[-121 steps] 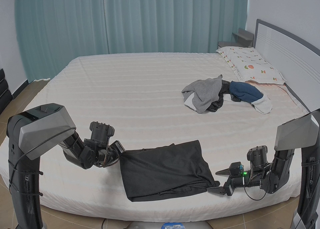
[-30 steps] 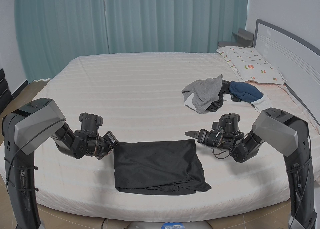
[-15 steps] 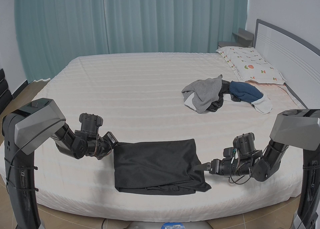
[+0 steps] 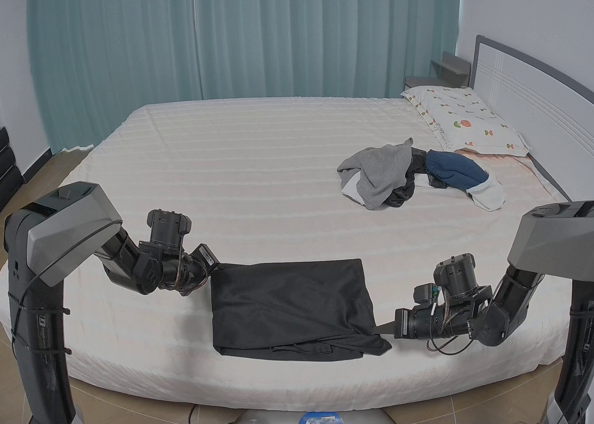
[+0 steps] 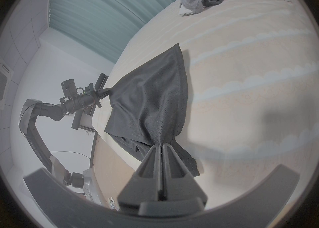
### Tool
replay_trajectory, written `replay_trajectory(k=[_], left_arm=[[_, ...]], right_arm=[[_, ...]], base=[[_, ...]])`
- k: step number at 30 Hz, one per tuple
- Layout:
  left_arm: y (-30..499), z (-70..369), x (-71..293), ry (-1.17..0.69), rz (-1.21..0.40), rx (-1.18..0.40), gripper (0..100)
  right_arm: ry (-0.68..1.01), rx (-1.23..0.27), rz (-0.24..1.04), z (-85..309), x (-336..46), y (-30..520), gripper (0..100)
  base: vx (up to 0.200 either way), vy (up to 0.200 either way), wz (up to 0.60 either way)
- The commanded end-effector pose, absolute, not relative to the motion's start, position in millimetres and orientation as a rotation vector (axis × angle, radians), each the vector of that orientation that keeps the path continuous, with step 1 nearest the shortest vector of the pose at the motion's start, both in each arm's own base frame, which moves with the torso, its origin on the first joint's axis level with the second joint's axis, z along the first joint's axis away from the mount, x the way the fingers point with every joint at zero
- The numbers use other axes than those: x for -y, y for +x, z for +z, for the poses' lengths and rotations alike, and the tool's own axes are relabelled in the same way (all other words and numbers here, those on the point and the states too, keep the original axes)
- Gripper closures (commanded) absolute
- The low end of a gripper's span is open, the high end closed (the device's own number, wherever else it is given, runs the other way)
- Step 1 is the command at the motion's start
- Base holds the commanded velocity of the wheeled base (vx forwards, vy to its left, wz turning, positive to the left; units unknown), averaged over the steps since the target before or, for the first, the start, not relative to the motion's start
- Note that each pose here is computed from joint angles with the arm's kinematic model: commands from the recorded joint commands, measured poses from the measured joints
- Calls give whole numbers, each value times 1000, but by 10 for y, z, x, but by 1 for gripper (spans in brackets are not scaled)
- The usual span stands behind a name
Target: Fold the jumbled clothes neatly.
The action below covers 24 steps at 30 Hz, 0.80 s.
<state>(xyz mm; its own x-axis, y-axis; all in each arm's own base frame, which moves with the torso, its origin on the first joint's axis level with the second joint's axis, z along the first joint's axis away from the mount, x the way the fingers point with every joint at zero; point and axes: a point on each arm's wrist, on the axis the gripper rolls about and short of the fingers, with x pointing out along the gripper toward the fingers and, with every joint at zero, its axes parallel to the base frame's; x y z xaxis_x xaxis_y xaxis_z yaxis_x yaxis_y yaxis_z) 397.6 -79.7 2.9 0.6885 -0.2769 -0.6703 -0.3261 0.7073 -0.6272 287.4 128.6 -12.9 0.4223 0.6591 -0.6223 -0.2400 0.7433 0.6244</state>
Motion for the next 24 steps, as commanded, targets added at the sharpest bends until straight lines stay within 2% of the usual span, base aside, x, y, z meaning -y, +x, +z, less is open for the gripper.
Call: replay_trajectory(k=[1,11,24], left_arm=[[3980,29,799,-810,30,-834,100],[3977,1,798,-783,22,-840,100],[3975,-8,798,-770,21,-846,100]], right_arm=[[486,-975,591,-50,-1243,2798,100],[431,-976,584,-71,-1091,2709,100],[381,-938,620,-75,-1097,2721,100]], base=[[0,0,0],[0,0,0],[0,0,0]])
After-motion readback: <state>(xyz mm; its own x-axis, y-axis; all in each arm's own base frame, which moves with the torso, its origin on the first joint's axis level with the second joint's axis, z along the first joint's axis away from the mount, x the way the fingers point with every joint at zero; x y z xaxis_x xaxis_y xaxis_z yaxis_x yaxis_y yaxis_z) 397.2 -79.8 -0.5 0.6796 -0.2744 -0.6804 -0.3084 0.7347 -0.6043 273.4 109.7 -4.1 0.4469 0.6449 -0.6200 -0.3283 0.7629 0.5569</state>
